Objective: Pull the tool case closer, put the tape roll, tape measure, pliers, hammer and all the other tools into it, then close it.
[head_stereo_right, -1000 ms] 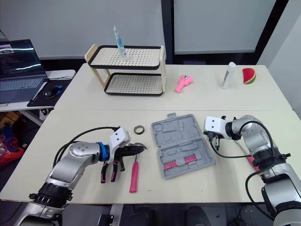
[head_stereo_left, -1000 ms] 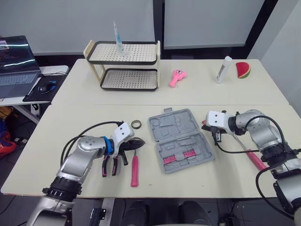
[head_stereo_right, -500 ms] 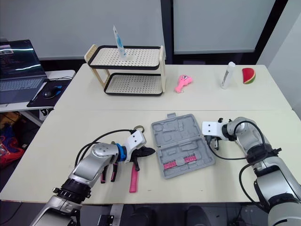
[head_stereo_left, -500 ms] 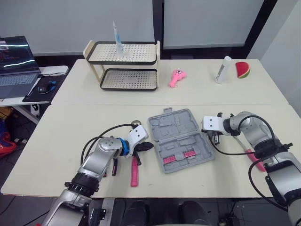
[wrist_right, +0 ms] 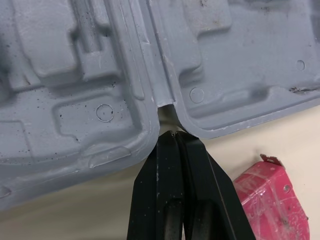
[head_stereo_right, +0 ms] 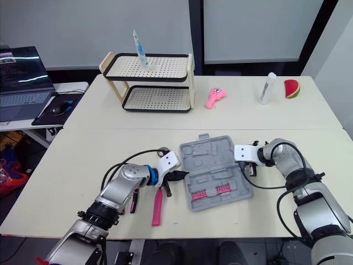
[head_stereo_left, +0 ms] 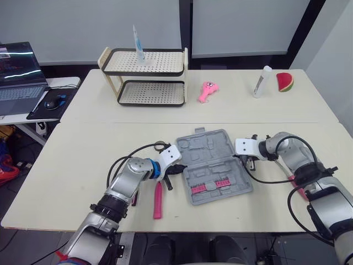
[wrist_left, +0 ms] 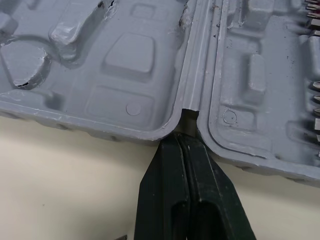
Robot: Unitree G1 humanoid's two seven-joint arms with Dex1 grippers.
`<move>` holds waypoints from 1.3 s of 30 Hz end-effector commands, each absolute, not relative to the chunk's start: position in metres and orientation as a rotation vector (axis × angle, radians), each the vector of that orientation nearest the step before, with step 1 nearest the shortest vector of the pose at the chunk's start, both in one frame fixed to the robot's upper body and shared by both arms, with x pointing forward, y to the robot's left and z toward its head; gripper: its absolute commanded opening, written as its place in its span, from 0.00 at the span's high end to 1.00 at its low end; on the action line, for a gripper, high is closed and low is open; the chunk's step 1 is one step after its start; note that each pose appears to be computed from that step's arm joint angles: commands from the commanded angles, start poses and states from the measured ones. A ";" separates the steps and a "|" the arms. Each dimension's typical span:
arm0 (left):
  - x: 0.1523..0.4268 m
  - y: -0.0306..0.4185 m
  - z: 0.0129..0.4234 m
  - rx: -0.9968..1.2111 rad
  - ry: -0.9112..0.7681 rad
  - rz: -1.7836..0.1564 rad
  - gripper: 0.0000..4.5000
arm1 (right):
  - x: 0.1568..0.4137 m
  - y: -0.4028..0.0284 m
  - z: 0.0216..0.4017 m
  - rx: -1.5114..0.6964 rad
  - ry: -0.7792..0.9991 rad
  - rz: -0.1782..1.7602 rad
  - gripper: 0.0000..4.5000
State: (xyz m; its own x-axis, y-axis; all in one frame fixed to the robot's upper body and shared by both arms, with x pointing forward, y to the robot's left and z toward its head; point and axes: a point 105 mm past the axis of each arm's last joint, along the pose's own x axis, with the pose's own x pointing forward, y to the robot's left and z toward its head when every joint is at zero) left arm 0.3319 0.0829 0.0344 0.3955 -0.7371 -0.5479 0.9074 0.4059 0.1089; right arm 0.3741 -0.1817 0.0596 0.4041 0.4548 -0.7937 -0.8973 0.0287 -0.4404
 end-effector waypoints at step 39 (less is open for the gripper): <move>0.276 0.017 0.040 0.720 0.284 -1.660 1.00 | 0.255 -0.192 0.059 -0.856 0.598 1.099 0.99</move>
State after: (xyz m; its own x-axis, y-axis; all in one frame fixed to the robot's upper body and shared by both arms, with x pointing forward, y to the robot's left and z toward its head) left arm 0.2851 0.0431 0.0267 -0.0051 -0.7632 -0.6461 0.9787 -0.1364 0.1534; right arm 0.2613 -0.2193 0.0464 0.3919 0.4025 -0.8273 -0.9139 0.2741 -0.2995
